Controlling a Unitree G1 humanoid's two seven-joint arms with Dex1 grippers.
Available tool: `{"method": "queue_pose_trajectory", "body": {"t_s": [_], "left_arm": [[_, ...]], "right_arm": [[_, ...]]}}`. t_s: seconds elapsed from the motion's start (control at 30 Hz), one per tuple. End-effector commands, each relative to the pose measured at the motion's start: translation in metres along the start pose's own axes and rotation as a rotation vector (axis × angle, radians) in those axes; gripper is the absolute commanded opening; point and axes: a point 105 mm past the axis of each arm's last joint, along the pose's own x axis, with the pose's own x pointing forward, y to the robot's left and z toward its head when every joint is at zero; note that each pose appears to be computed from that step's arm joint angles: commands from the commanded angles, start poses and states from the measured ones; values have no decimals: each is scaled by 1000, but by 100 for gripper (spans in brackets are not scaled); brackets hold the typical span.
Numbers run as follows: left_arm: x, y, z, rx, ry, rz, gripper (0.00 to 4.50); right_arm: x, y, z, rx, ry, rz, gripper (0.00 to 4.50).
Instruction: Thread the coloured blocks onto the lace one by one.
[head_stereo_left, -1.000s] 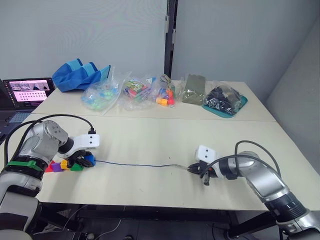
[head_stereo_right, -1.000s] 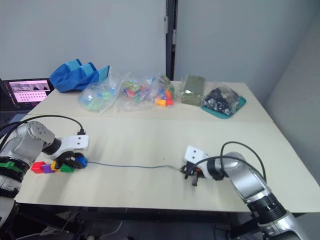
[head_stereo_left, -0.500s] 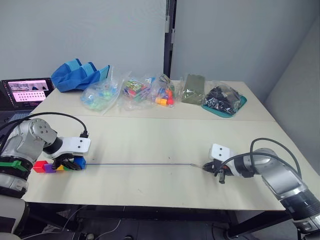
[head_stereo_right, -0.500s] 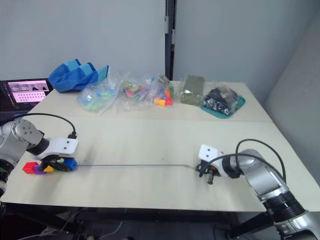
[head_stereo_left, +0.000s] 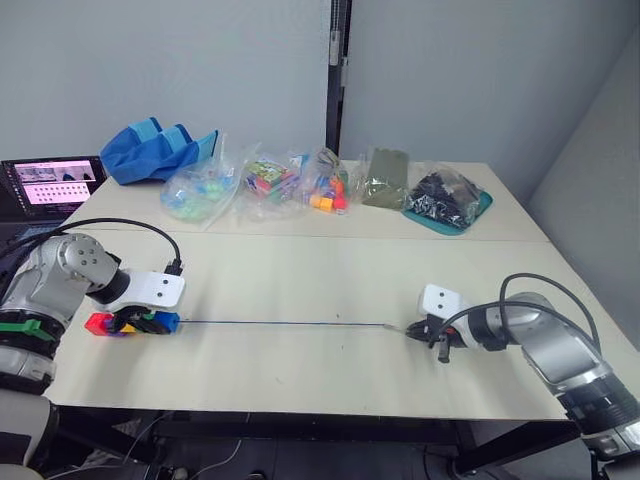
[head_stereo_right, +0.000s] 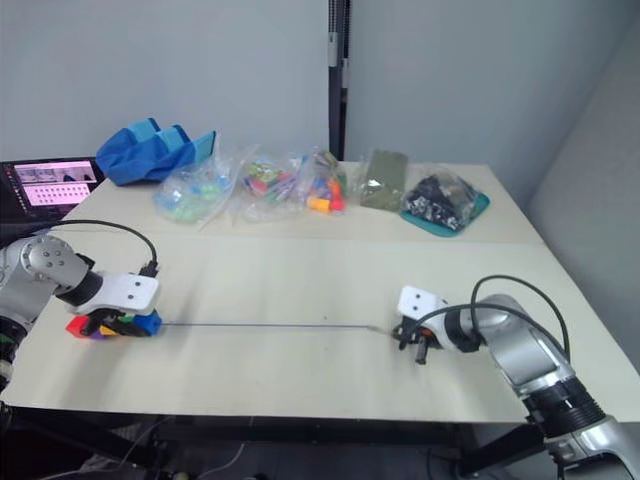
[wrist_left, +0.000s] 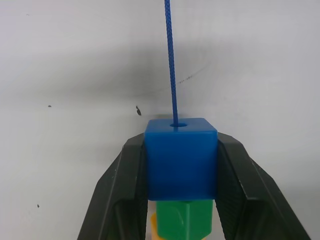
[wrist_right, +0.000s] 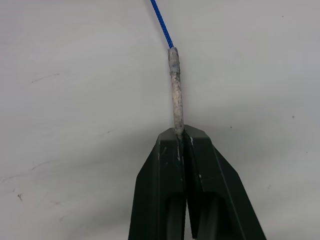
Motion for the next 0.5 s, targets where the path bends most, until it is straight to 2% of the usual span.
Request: {"method": "queue_pose_trajectory", "body": {"t_s": [0.03,0.4,0.47,0.5], "left_arm": [[-2,0,-7,-39,-3,37,120],[0,-3,-14,-75,0,54,120],[-1,1,-12,-112,-30,81,226],[-1,2,-12,-124,-38,86,256]], "right_arm": [[5,-2,8,-25,-21,-7,0],[23,8,11,-40,-39,46,0],[25,9,14,-18,-59,48,0],[25,8,16,-19,-66,46,31]]}}
